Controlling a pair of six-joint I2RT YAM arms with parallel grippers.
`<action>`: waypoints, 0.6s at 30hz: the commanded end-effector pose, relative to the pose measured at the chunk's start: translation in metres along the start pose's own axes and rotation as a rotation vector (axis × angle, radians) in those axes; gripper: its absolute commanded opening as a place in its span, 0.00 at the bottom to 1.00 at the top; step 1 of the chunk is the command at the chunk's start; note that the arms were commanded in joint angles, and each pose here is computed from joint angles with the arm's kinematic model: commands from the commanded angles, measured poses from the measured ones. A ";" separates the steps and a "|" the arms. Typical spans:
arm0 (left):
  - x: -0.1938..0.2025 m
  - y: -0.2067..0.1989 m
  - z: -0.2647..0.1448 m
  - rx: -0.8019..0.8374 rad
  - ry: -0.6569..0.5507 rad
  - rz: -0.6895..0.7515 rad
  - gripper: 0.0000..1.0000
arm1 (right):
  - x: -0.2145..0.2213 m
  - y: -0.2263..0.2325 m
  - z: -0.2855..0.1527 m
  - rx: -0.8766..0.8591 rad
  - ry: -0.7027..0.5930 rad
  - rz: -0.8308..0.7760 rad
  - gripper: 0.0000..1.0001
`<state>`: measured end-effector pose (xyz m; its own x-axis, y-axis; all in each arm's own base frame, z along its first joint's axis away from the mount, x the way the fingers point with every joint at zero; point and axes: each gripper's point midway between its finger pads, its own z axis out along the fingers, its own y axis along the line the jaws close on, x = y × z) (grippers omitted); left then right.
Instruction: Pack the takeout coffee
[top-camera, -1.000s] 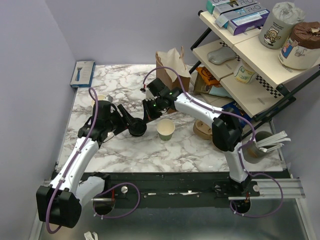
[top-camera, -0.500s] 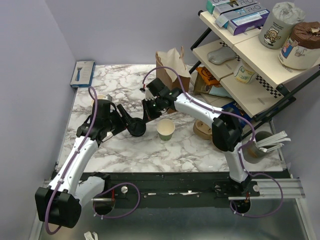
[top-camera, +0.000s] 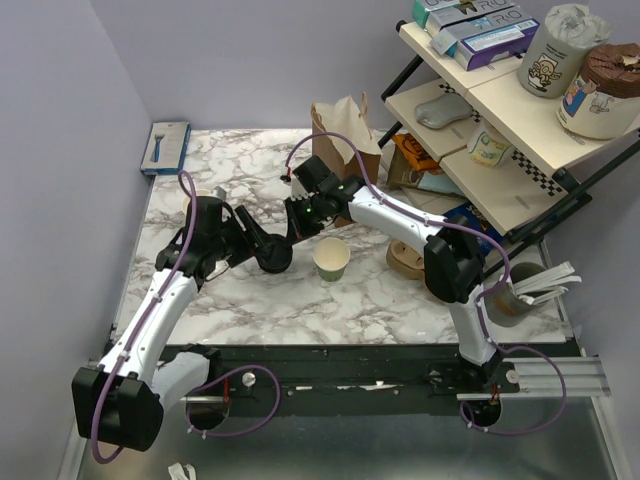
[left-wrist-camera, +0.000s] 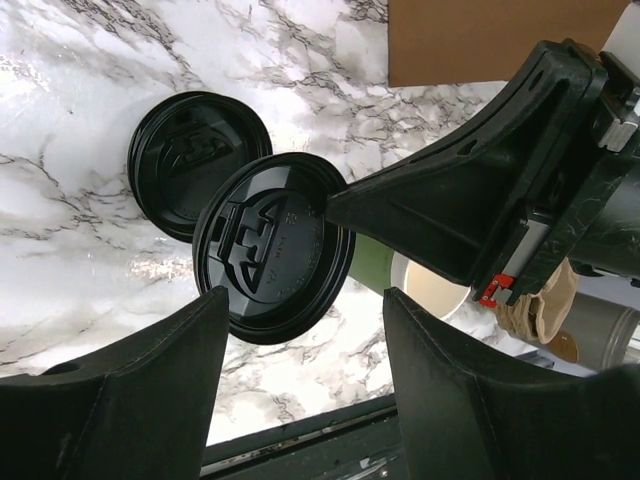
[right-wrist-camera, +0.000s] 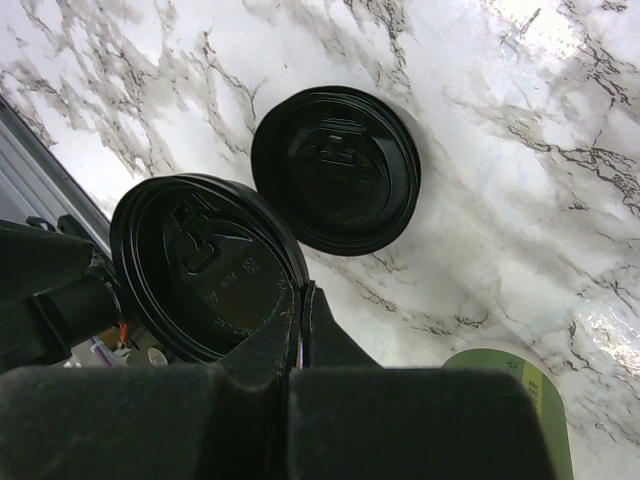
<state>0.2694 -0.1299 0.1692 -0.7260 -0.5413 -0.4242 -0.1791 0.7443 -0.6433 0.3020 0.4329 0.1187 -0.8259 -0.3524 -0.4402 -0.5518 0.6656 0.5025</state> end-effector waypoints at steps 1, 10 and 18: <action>-0.006 0.013 -0.006 -0.077 -0.041 -0.014 0.70 | -0.009 -0.001 -0.009 0.036 -0.043 -0.012 0.01; -0.003 0.026 0.002 -0.128 -0.034 -0.027 0.68 | -0.008 0.001 -0.011 0.024 -0.041 -0.022 0.01; 0.003 0.020 0.018 -0.079 0.017 -0.044 0.59 | -0.005 0.006 -0.009 -0.007 -0.031 -0.025 0.01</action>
<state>0.2718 -0.1195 0.1489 -0.7184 -0.5640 -0.4072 -0.2616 0.7614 -0.5932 0.3062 0.4306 0.1162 -0.8245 -0.3457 -0.4480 -0.5484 0.6832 0.4822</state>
